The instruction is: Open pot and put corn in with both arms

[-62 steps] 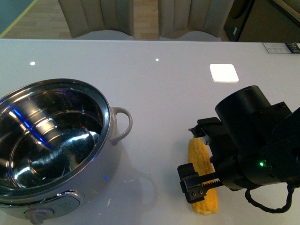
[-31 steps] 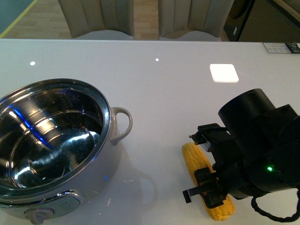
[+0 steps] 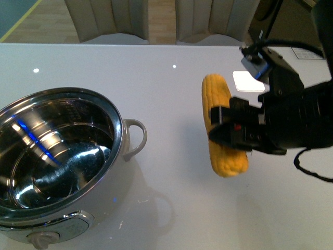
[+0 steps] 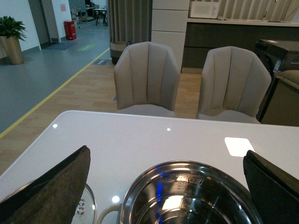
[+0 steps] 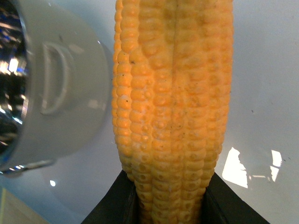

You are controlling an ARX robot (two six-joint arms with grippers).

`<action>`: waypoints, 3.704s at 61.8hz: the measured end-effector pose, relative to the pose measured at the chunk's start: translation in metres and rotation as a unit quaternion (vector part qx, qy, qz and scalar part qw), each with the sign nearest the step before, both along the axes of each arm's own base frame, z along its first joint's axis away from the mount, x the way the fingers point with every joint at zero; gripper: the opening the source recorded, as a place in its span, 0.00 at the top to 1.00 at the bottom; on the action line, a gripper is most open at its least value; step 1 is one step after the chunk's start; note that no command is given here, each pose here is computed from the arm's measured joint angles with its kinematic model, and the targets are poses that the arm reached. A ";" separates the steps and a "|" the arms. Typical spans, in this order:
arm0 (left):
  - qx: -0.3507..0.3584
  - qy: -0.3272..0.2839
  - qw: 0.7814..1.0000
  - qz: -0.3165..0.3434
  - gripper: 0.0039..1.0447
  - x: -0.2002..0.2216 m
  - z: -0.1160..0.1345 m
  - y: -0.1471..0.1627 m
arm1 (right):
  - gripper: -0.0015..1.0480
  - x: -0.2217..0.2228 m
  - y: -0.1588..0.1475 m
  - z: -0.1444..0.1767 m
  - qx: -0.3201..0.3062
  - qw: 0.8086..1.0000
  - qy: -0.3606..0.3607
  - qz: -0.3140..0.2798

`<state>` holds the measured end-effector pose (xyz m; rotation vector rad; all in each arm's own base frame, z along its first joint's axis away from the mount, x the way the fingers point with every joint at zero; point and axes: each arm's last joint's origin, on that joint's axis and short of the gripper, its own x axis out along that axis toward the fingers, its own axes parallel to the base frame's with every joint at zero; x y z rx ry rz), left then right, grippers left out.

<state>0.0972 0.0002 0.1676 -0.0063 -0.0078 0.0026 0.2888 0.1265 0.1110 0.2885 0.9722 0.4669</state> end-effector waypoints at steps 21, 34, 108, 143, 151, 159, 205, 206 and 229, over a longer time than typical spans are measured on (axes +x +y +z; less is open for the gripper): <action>0.000 0.000 1.000 0.000 0.07 0.000 0.000 0.000 | 0.80 0.015 0.035 0.049 0.090 0.996 -0.030 -0.007; 0.000 0.000 1.000 0.000 0.07 0.000 0.000 0.000 | 0.81 0.022 0.066 0.061 0.114 0.993 -0.030 -0.004; 0.000 0.000 1.000 0.000 0.07 0.000 0.000 0.000 | 0.65 0.019 0.184 0.001 0.106 0.991 0.079 0.034; 0.000 0.000 1.000 0.000 0.07 0.000 0.000 0.000 | 0.09 0.023 0.153 0.012 0.134 0.989 0.065 -0.010; 0.000 0.000 1.000 0.000 0.07 0.000 0.000 0.000 | 0.09 0.022 0.112 0.039 0.154 0.986 0.027 -0.050; 0.000 0.000 1.000 0.000 0.07 0.000 0.000 0.000 | 0.09 0.008 0.050 0.069 0.151 0.985 -0.021 -0.087; 0.000 0.000 1.000 0.000 0.07 0.000 0.000 0.000 | 0.09 -0.161 -0.087 0.115 -0.003 0.958 -0.238 -0.157; 0.000 0.000 1.000 0.000 0.07 0.000 0.000 0.000 | 0.09 -0.161 -0.087 0.115 -0.003 0.958 -0.240 -0.158; 0.000 0.000 1.000 0.000 0.07 0.000 0.000 0.000 | 0.57 -0.170 -0.104 0.094 -0.118 0.852 -0.457 -0.224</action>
